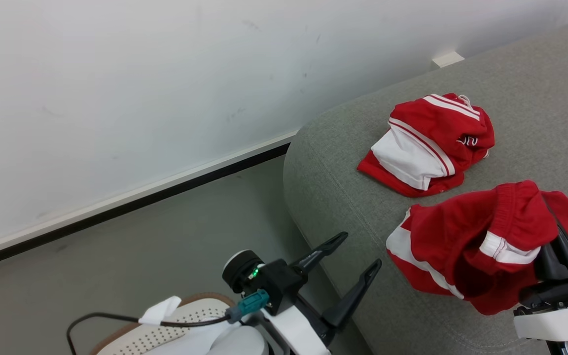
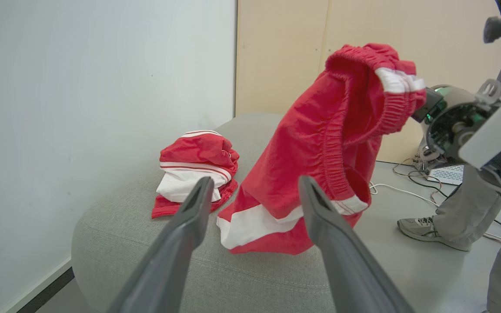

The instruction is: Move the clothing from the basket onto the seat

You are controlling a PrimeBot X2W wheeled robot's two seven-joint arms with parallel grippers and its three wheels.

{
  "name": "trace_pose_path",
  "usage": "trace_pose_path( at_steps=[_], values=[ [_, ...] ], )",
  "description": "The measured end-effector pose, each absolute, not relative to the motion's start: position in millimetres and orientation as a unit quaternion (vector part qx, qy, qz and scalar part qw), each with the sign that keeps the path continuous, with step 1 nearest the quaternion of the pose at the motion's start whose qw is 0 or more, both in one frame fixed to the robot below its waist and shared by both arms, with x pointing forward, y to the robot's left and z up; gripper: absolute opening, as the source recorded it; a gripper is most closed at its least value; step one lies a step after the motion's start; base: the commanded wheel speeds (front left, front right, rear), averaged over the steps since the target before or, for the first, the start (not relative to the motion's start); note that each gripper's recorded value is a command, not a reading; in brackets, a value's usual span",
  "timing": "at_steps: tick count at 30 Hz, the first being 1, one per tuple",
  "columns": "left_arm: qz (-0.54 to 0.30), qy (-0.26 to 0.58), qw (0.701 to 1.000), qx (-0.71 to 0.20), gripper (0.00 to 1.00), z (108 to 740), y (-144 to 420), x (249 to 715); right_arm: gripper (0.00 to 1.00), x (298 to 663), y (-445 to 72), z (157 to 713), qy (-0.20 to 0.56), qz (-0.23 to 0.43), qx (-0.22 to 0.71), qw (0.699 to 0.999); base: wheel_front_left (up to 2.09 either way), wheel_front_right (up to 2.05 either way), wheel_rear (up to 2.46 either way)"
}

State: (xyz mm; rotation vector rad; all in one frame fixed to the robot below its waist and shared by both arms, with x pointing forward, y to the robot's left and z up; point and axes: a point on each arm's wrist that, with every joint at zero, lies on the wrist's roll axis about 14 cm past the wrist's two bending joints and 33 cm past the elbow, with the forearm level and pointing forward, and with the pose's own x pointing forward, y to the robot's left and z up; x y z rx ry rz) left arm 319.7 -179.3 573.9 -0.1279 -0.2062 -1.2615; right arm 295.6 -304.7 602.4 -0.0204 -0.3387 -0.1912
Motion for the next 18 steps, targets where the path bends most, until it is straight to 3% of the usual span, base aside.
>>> trace_pose_path(
  at_steps=[9, 18],
  values=[
    [-0.577, -0.084, 0.810, -0.061, 1.00, 564, -172, 328, 0.00, 311, -311, 620, -0.174, -0.078, -0.048, 0.980, 0.00, 0.00, 0.00],
    [-0.548, -0.066, 0.831, -0.066, 1.00, 544, -149, 360, 0.00, 356, -362, 660, -0.164, -0.100, -0.115, 0.975, 0.00, 0.00, 0.00]
  ],
)
